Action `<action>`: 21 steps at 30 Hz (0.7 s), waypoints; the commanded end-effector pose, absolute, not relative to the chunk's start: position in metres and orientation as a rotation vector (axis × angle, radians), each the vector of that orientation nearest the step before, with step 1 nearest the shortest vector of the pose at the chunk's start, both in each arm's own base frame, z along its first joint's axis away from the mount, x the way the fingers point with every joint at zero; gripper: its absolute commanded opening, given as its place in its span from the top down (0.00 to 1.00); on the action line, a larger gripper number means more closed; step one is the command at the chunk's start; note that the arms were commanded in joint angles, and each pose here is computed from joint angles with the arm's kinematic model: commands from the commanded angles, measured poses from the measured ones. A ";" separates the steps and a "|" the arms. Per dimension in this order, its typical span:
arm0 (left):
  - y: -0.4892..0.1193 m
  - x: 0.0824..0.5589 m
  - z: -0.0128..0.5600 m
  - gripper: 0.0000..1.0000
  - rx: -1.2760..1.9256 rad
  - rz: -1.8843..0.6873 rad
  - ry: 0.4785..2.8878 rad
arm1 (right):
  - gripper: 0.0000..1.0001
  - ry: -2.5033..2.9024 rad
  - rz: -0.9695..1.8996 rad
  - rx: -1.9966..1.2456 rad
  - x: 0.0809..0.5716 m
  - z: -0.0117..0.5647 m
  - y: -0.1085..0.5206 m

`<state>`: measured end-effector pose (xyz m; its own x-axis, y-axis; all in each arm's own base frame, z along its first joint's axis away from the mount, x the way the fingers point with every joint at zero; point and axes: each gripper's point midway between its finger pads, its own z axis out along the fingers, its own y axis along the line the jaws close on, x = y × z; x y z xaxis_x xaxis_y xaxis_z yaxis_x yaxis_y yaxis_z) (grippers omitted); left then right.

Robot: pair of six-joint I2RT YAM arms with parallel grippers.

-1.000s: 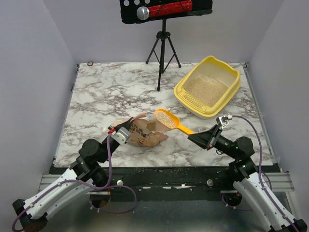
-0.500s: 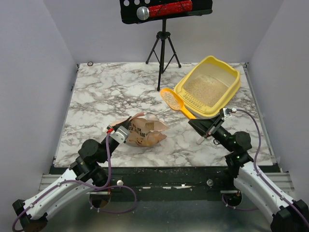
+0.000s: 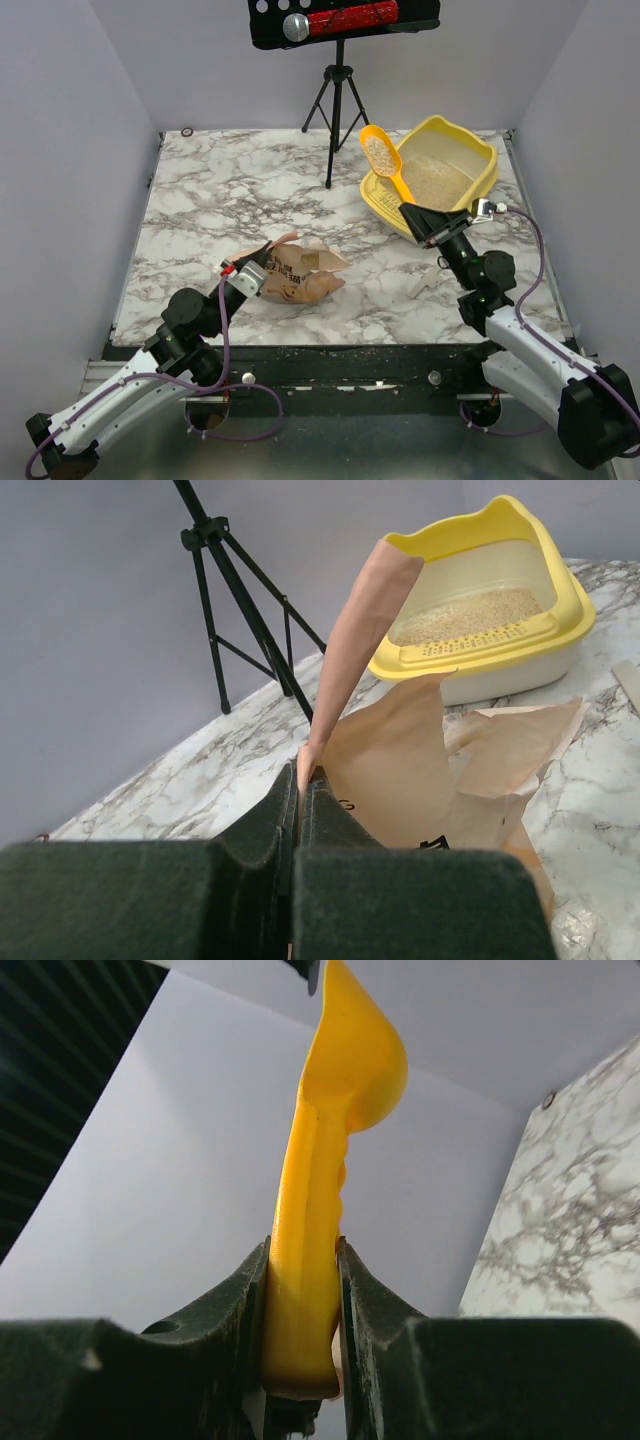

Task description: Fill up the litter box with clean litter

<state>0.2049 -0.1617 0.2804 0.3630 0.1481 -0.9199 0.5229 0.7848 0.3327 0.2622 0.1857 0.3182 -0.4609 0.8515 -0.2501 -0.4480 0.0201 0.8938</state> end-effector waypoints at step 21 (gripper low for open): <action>-0.148 0.199 0.337 1.00 0.506 -0.310 1.075 | 1.00 1.413 0.749 0.888 0.357 0.245 0.081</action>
<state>0.2043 -0.1621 0.2800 0.3528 0.1334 -0.9262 0.5298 0.7874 0.3152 0.3429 0.1030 0.2614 -0.0206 0.9034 -0.4283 -0.0729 0.4259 0.9019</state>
